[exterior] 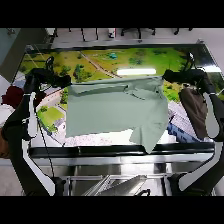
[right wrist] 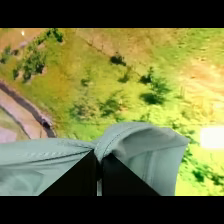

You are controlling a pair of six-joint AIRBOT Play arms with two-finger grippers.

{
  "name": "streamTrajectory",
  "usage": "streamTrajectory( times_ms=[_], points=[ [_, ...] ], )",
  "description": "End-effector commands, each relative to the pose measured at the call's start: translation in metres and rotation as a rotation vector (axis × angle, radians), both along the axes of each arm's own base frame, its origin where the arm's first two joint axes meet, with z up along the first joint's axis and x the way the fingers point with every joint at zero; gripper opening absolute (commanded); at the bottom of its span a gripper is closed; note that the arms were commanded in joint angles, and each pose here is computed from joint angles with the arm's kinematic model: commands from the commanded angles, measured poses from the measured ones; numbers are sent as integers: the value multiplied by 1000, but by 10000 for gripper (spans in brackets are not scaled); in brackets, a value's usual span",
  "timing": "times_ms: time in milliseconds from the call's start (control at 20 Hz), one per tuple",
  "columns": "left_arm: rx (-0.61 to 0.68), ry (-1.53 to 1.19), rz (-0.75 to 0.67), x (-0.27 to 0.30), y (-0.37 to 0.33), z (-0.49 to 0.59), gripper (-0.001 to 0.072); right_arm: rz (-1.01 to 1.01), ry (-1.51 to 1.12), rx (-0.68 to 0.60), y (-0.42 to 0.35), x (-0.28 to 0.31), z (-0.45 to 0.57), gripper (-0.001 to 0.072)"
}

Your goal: Fold the shirts.

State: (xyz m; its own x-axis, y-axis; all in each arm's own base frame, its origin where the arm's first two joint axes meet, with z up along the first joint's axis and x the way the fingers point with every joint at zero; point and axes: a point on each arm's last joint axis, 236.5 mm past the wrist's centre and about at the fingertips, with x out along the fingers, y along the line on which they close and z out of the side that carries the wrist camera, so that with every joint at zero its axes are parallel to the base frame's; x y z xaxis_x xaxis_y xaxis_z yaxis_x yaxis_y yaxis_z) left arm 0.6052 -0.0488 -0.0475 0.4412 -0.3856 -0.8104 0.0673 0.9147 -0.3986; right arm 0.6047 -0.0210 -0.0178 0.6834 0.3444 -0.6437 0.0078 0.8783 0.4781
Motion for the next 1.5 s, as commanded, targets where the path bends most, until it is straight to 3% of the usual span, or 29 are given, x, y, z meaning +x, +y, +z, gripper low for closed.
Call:
streamTrajectory(
  times_ms=[0, 350, 800, 850, 900, 950, 1050, 1200, 1450],
  points=[
    [3, 74, -31, -18, 5, -13, 18, 87, 159, -144, -14, -36, -27, 18],
    [21, 135, -141, -36, -13, -33, 18, 140, 267, -172, 3, -58, -64, 18],
    [33, 159, -155, -41, -13, -38, 18, 151, 297, -151, 12, -63, -70, 20],
    [26, 159, -160, -42, -18, -37, 18, 154, 298, -145, 13, -64, -69, 51],
    [25, 165, -165, -43, -19, -37, 19, 152, 292, -136, 15, -63, -65, 211],
    [24, 175, -174, -46, -21, -37, 110, 148, 278, -122, 18, -61, -58, 320],
    [22, 202, -200, -55, -23, -31, 675, 154, 255, -111, 21, -62, -37, 327],
    [2, 307, -244, -86, -13, -8, 708, 130, 265, -115, 3, -81, 6, 328],
    [-78, 572, -138, -168, 34, 24, 708, 137, 450, -23, -25, -170, 48, 328]
  ],
)
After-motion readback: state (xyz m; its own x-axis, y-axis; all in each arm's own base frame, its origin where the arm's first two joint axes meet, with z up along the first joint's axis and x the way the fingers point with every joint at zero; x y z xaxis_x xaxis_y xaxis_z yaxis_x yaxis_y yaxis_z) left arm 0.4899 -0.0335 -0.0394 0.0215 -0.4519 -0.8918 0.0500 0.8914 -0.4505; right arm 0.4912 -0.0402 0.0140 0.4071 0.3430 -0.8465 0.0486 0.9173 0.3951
